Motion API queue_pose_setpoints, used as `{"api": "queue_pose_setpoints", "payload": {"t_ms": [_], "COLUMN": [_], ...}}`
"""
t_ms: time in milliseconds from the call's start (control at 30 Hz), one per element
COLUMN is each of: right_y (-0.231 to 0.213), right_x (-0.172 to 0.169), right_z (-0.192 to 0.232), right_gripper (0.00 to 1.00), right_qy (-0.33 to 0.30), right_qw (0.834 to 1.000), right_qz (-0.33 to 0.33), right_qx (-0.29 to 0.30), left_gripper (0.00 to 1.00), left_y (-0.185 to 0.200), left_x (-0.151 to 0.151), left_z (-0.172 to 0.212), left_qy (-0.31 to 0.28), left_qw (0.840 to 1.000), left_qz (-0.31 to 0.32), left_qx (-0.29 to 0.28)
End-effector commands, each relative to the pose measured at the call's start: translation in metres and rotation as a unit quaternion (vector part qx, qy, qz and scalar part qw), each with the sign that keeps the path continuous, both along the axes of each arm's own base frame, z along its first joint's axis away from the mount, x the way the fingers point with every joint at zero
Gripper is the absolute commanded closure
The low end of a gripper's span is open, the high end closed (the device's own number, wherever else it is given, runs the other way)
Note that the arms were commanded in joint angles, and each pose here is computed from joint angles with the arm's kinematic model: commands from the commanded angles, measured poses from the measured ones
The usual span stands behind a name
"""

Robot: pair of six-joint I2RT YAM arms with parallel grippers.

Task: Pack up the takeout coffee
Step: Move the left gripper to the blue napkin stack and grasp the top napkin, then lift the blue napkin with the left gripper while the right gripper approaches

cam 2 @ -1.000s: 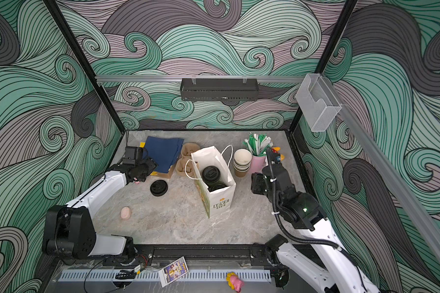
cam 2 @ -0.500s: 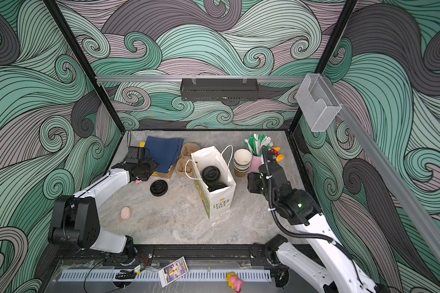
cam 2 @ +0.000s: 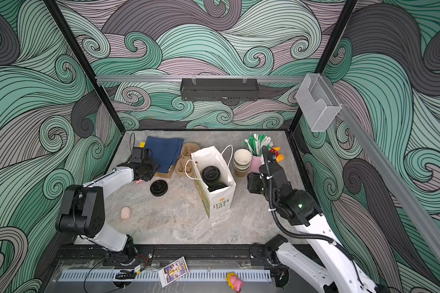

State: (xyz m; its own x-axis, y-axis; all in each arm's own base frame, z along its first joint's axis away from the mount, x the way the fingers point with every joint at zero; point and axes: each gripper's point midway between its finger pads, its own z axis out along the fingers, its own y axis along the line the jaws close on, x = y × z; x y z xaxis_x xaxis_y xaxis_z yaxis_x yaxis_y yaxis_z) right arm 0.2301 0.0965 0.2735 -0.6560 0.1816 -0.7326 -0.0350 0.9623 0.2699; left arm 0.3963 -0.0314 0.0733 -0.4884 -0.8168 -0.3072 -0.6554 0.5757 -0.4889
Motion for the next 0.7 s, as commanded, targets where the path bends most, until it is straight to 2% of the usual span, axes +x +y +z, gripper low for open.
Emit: {"api": "queue_pose_setpoints", "payload": {"t_ms": [0, 667], "right_y": [-0.001, -0.005], "right_x": [-0.001, -0.005], "right_z": [0.006, 0.010], "right_gripper": [0.48, 0.48], "right_qy": [-0.004, -0.009], "right_qw": [1.000, 1.000], "right_qz": [-0.005, -0.009], "right_qx": [0.009, 0.010], "left_gripper": [0.55, 1.00], "left_y": [0.001, 0.003], "left_x": [0.014, 0.023], "left_z": [0.003, 0.012], "left_qy": [-0.016, -0.046], "left_qw": [1.000, 0.999], "left_qz": [0.009, -0.001], "left_qx": [-0.011, -0.023]}}
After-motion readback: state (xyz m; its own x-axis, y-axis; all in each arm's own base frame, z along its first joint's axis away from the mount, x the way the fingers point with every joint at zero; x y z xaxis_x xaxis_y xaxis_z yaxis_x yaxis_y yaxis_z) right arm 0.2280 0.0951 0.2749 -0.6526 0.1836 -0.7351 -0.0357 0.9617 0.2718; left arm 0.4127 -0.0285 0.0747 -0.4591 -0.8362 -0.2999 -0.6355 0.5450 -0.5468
